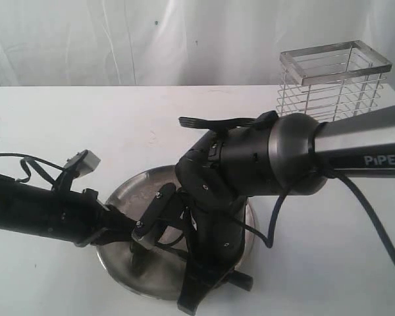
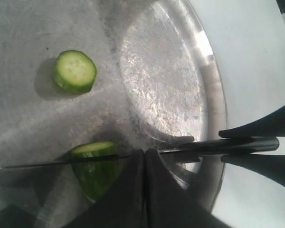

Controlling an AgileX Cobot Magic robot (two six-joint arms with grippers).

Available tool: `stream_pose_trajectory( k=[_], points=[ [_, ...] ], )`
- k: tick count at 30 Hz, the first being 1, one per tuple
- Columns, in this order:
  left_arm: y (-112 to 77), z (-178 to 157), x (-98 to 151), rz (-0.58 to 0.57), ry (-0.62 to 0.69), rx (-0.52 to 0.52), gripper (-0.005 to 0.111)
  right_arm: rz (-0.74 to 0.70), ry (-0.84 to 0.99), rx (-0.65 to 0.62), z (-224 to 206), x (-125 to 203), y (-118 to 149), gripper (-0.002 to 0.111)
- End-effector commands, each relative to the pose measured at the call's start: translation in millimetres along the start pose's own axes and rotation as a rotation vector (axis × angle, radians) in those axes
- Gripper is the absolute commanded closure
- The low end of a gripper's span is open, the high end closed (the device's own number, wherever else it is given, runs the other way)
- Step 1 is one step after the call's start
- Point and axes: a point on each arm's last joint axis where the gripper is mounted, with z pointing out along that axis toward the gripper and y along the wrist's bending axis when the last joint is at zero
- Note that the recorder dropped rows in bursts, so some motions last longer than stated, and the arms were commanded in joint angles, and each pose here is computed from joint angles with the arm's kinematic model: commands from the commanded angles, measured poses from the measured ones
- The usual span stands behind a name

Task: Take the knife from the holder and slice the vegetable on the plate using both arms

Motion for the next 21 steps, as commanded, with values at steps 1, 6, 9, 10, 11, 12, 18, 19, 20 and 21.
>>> stream_pose_trajectory(
  k=[1,6,9,10,11,12,18,19,20,21],
  points=[
    [-4.5,6.8,-0.4,0.021,-0.006,-0.019,0.107,-0.011,-0.009,0.001,-0.7,-1.1,0.0,0.108],
    [-5.3,6.8,-2.0,0.017,-0.024,-0.01,0.107,-0.011,-0.009,0.001,-0.7,-1.1,0.0,0.108],
    [-7.6,9.2,-0.9,0.027,-0.017,-0.006,0.107,-0.011,-0.009,0.001,-0.7,-1.1,0.0,0.108],
    [-8.0,10.6,-0.7,0.029,-0.018,-0.006,0.107,-0.011,-0.009,0.001,-0.7,-1.1,0.0,0.108],
    [-8.9,12.0,-0.4,0.029,-0.018,-0.008,0.107,-0.011,-0.009,0.001,-0.7,-1.1,0.0,0.108],
    [-9.1,12.9,-0.4,0.029,-0.021,-0.009,0.107,-0.011,-0.009,0.001,-0.7,-1.1,0.0,0.108],
    [-10.5,13.9,-1.7,0.037,-0.038,-0.006,0.107,-0.011,-0.005,0.001,-0.7,-0.8,0.1,0.108],
    [-10.5,13.9,-1.7,0.037,-0.038,-0.006,0.107,-0.011,-0.005,0.001,-0.7,-0.8,0.1,0.108],
    [-10.2,14.4,-1.4,0.037,-0.036,-0.005,0.107,-0.011,-0.005,0.001,-0.7,-0.8,0.1,0.108],
    [-10.6,14.3,-1.4,0.044,-0.037,-0.001,0.107,-0.011,-0.005,0.001,-0.7,-0.8,0.1,0.108]
  ],
)
